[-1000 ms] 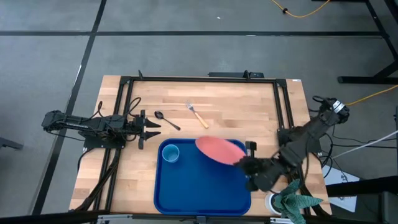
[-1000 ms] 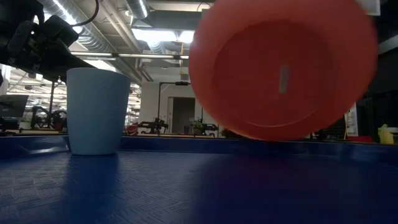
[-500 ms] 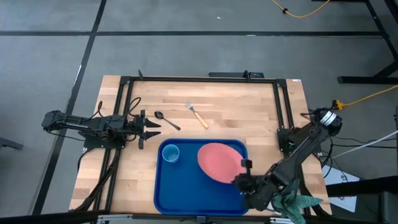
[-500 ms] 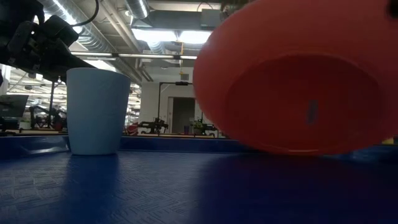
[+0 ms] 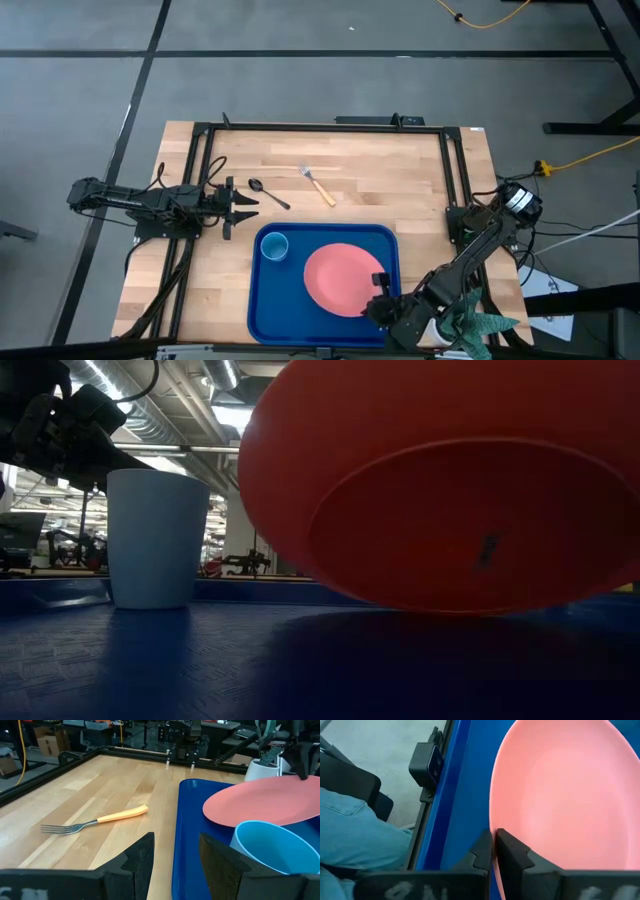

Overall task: Pick and place plate/cup/fork/spoon on tray
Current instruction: Put the pink plate on the blue tray

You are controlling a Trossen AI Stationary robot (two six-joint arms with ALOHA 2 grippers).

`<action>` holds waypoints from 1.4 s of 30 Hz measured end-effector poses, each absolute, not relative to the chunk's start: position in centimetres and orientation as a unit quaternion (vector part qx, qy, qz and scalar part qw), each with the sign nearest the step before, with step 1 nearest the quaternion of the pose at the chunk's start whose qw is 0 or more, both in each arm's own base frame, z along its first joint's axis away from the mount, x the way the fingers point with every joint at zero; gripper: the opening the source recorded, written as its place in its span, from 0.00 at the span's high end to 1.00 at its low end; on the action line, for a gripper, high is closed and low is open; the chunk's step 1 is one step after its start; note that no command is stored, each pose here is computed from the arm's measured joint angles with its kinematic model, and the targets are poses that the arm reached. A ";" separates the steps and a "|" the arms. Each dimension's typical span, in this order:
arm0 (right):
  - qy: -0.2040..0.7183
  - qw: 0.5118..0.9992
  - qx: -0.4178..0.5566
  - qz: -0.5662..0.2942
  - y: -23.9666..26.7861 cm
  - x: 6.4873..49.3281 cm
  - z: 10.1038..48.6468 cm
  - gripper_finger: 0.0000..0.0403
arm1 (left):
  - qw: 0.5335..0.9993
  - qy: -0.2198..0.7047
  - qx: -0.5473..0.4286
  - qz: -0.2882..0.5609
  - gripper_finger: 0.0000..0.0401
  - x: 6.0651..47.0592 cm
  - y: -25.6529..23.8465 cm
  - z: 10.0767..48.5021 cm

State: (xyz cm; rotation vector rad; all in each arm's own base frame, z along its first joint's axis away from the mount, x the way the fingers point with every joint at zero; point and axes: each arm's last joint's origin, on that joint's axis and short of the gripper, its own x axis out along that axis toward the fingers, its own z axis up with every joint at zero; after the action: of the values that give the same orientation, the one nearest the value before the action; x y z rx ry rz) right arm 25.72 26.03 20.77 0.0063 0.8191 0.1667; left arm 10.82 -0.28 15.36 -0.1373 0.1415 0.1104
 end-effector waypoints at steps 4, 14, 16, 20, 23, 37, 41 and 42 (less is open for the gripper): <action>0.394 0.915 0.003 0.084 26.1 25.8 20.8 0.94 | 0.994 0.071 -0.069 0.055 0.63 10.8 -0.3 15.3; 0.391 0.915 -0.024 0.097 25.9 26.0 20.9 0.94 | 0.994 0.071 -0.069 0.055 0.63 10.8 -0.3 15.3; 0.403 0.909 -0.011 0.111 25.6 26.3 20.8 0.94 | 0.993 0.070 -0.074 0.055 0.63 10.8 -0.3 15.4; 0.433 0.889 0.022 0.148 24.9 27.1 20.7 0.94 | 0.993 0.070 -0.082 0.055 0.63 10.8 -0.3 15.4; 0.431 0.887 0.022 0.165 24.7 27.6 20.7 0.94 | 0.993 0.070 -0.083 0.054 0.63 10.8 -0.3 15.4; 0.428 0.874 0.062 0.221 24.8 29.5 19.3 0.94 | 0.993 0.070 -0.082 0.052 0.63 10.8 -0.3 15.4; 0.424 0.877 0.060 0.217 24.3 30.1 19.2 0.94 | 0.993 0.070 -0.082 0.052 0.63 10.8 -0.3 15.3; 0.424 0.877 0.061 0.216 24.2 30.2 19.2 0.94 | 0.993 0.071 -0.082 0.052 0.63 10.8 -0.3 15.3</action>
State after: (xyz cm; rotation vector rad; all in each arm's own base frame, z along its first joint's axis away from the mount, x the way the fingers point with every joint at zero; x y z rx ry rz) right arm 30.21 24.18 19.18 0.1279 0.8837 0.4515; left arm 10.82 -0.31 15.34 -0.1651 0.1415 0.1045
